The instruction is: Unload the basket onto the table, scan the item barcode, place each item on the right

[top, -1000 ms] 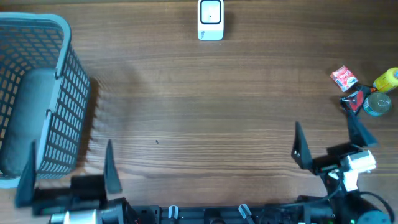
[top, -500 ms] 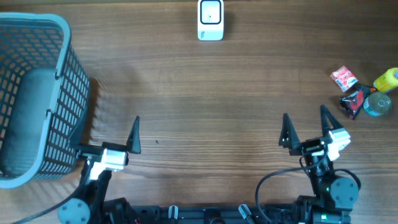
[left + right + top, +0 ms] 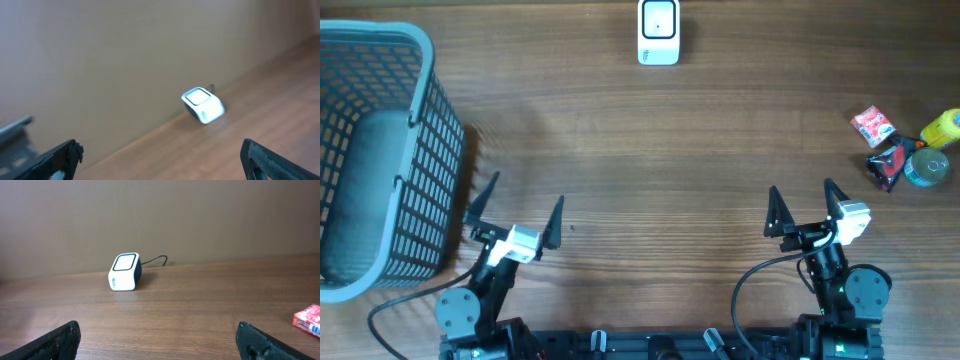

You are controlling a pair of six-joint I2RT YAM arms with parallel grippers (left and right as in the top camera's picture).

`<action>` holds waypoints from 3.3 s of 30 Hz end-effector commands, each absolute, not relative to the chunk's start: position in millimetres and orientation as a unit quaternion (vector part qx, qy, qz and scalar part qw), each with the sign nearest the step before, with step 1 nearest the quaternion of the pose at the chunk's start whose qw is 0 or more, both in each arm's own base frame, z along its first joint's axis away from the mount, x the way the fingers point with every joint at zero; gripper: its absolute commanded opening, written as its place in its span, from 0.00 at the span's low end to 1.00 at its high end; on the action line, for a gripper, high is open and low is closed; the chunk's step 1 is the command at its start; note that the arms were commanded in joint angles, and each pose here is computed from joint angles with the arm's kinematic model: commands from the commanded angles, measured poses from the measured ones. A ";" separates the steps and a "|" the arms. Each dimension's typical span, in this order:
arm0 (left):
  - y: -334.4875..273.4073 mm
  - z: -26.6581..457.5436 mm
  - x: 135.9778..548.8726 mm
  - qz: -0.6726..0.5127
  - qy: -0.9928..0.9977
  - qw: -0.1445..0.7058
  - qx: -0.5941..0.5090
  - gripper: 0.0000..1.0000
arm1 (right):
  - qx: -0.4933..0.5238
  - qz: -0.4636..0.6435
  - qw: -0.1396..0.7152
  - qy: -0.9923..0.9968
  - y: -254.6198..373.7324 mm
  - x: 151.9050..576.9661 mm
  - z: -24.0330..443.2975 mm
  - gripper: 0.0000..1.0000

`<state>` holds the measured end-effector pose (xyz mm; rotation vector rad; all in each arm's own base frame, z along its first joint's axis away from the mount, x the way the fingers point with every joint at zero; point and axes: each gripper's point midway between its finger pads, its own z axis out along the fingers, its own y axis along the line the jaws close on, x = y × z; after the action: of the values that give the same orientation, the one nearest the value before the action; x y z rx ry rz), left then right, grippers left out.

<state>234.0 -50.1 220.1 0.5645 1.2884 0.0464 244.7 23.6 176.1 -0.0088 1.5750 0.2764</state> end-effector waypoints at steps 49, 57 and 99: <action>12.0 155.7 245.7 -0.057 0.729 0.677 -0.088 1.00 | -0.001 0.111 0.700 0.706 19.3 245.4 176.1 1.00; 12.9 156.6 245.7 -0.058 0.727 0.678 -0.093 1.00 | -0.001 0.111 0.700 0.706 19.3 245.4 176.1 1.00; 12.9 156.1 245.8 -0.058 0.728 0.677 -0.093 1.00 | 0.138 0.103 0.701 0.692 -16.7 246.2 175.5 1.00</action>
<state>246.3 11.0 157.7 -0.1930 1.6349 -0.1342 247.2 -12.2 172.1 0.2966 1.5619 0.2496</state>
